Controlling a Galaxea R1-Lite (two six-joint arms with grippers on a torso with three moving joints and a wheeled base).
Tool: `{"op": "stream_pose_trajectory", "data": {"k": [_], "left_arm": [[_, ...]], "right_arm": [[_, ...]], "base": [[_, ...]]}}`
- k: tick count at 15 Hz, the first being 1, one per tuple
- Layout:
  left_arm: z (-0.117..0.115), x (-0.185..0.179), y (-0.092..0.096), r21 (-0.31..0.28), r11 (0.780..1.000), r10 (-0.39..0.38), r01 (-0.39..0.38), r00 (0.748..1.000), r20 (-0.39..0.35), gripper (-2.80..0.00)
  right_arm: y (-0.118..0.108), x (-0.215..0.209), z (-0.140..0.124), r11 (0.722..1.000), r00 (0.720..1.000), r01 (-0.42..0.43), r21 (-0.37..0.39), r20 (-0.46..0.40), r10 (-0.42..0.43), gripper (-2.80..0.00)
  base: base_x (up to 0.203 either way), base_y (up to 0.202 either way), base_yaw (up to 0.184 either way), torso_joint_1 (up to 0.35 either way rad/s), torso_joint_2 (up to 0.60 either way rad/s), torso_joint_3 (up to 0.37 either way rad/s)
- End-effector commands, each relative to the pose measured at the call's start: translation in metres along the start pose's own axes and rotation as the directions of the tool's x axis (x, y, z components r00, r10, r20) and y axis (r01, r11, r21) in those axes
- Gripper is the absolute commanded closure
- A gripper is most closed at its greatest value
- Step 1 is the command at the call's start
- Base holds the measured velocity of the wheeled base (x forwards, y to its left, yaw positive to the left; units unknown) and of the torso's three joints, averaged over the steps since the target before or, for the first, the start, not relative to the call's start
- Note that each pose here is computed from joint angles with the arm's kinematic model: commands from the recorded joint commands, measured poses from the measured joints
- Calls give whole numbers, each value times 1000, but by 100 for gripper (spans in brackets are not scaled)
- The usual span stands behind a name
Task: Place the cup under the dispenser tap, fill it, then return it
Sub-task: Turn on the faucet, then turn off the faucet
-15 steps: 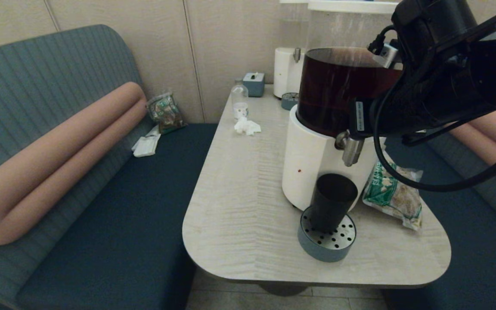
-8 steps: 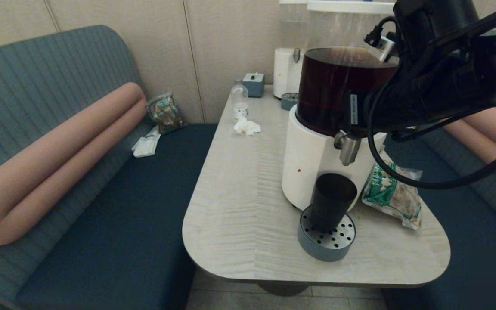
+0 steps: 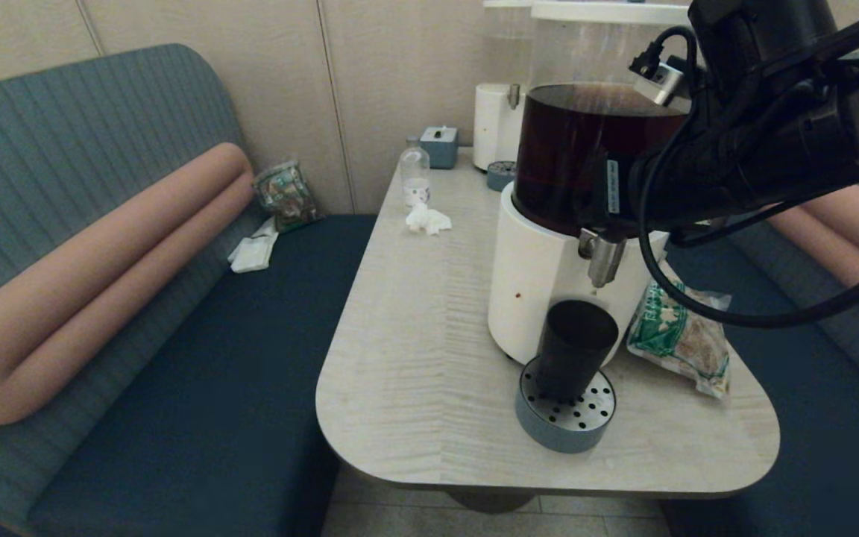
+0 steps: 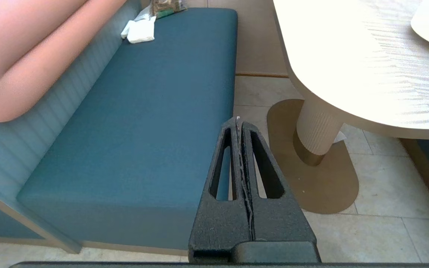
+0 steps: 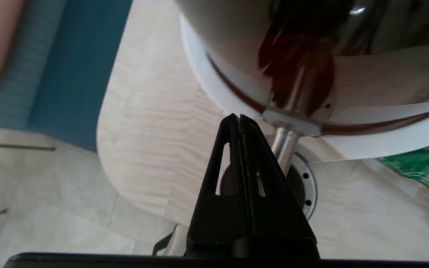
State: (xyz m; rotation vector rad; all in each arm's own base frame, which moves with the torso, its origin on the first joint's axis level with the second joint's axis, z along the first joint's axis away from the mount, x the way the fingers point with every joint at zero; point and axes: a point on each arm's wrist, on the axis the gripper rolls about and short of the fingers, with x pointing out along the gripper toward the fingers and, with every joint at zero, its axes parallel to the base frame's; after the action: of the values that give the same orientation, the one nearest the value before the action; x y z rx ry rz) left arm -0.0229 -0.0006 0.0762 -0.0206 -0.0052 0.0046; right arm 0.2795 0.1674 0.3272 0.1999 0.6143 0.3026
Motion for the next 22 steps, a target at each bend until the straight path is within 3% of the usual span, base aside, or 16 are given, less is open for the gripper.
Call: {"op": "stream_pose_trajectory", "data": {"k": [1,5,9,14,19,22], "left_arm": [[0,0,0,-1,1000,0,0,1000,1,0],[0,0,0,-1,1000,0,0,1000,0,0],[0,0,0,-1,1000,1,-1,1000,0,0],[0,0,0,-1,1000,0,0,1000,1,0],[0,0,0,-1,1000,0,0,1000,0,0],[0,0,0,-1,1000,0,0,1000,-1,0]], "right_arm": [[-2,-2,0,1000,1000,-9,4,-10,9,0],[-5,1,1,1000,1000,14,9,0,-14,0],[-8,-14,17,999,991,2,36,136,-7,0],[-16,-58,20,999,980,-10,48,199,0,0],[-28,-113,-8,999,981,-15,38,191,7,0],[-50,-146,-49,999,985,41,-10,166,-39,0]], "base": [[0,0,0,0,0,0],[0,0,0,0,0,0],[0,0,0,0,0,0],[0,0,0,0,0,0],[0,0,0,0,0,0],[0,0,0,0,0,0]]}}
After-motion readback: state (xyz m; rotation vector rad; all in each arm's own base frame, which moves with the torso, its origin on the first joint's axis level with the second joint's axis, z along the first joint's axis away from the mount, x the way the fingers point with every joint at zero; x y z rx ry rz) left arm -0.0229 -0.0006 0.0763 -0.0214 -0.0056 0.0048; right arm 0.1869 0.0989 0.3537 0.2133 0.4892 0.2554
